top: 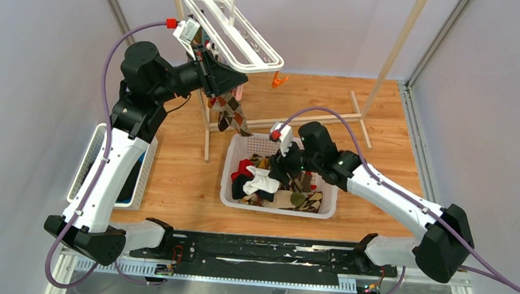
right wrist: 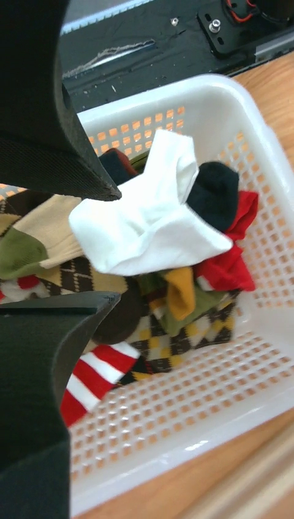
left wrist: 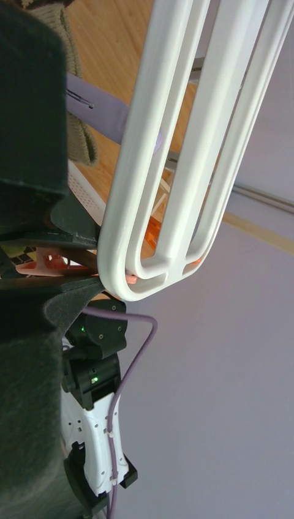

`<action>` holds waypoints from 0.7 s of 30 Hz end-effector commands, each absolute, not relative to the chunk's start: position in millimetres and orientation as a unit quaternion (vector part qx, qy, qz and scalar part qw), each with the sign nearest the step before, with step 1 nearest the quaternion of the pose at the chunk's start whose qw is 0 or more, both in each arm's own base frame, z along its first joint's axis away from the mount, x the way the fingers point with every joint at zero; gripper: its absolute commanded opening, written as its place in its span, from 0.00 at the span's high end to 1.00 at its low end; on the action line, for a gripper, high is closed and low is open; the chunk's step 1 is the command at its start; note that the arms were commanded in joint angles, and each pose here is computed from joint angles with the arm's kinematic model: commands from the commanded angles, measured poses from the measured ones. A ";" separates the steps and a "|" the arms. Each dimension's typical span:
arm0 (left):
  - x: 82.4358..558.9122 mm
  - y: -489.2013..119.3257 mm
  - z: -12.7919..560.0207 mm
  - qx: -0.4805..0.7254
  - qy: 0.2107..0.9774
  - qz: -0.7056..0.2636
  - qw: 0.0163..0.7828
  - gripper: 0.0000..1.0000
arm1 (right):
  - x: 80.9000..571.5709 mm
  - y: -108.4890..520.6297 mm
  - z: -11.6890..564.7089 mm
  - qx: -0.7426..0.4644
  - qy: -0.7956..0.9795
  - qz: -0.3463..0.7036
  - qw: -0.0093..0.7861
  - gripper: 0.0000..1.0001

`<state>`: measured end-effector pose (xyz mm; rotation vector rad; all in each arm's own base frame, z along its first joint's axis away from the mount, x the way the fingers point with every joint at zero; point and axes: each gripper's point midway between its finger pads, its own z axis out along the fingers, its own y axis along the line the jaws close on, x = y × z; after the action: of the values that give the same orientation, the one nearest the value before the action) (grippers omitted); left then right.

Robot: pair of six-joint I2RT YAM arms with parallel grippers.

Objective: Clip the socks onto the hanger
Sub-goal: Pick up the sock from the bin.

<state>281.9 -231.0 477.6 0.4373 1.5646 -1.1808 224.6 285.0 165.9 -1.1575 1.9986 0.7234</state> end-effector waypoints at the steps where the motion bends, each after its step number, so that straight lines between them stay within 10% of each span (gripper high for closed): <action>1: 283.7 -227.3 485.1 0.187 0.648 -0.492 0.551 1.00 | 229.4 309.2 192.7 -0.519 0.673 0.277 0.448 0.44; 21: 282.8 -226.2 491.4 0.188 0.645 -0.490 0.556 1.00 | 228.0 337.2 143.6 -0.607 0.638 0.237 0.410 0.47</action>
<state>282.0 -231.0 477.5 0.4375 1.5649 -1.1806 231.4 334.7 152.6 -1.4547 1.6262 0.6266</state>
